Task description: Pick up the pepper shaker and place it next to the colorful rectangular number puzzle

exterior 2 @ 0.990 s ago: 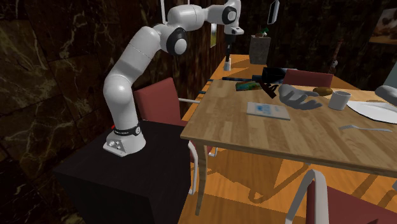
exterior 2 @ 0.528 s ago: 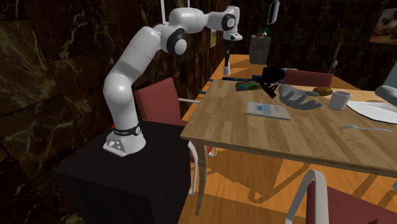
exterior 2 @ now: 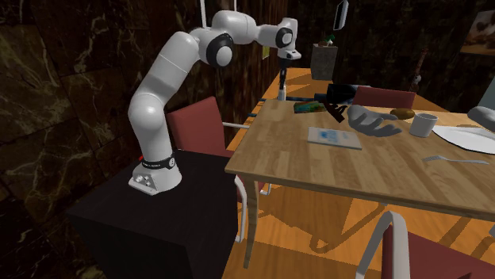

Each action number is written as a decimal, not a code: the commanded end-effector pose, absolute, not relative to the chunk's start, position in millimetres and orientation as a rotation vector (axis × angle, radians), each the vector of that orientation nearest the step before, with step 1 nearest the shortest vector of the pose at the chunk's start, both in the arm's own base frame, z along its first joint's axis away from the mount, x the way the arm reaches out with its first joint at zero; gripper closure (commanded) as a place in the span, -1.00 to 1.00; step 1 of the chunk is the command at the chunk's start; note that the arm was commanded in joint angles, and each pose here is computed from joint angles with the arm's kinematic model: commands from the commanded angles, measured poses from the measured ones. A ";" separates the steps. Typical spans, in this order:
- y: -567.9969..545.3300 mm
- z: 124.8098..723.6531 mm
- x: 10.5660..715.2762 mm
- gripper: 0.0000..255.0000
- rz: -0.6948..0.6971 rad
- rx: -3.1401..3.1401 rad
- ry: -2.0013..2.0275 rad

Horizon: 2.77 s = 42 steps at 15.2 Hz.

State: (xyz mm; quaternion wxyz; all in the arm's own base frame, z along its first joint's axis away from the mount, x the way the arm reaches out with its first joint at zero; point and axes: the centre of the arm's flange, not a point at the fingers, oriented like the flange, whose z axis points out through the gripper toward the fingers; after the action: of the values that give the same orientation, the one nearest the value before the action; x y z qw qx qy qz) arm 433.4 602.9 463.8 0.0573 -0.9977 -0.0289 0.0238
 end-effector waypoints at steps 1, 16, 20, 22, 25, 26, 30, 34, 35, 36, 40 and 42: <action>602.0 452.4 433.0 1.00 0.072 -3.024 -0.088; 602.0 373.2 433.0 1.00 0.072 -3.024 -0.088; 602.0 366.5 433.0 1.00 0.072 -3.024 -0.088; 602.0 366.5 433.0 1.00 0.072 -3.024 -0.088; 602.0 366.5 433.0 1.00 0.072 -3.024 -0.088; 602.0 366.5 433.0 -1.00 0.072 -3.024 -0.088; 602.0 366.5 432.9 -1.00 0.072 -3.024 -0.088; 597.5 405.8 435.0 -1.00 0.072 -3.024 -0.088; 596.3 416.2 435.5 -1.00 0.072 -3.024 -0.088; 596.3 416.2 435.5 -1.00 0.072 -3.024 -0.088; 596.3 416.2 435.5 -1.00 0.072 -3.024 -0.088; 596.3 416.2 435.5 -1.00 0.072 -3.024 -0.088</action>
State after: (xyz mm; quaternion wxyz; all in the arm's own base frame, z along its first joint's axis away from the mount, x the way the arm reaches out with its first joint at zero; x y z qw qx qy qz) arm 435.5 596.4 416.1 0.0576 -0.9976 -0.0289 0.0237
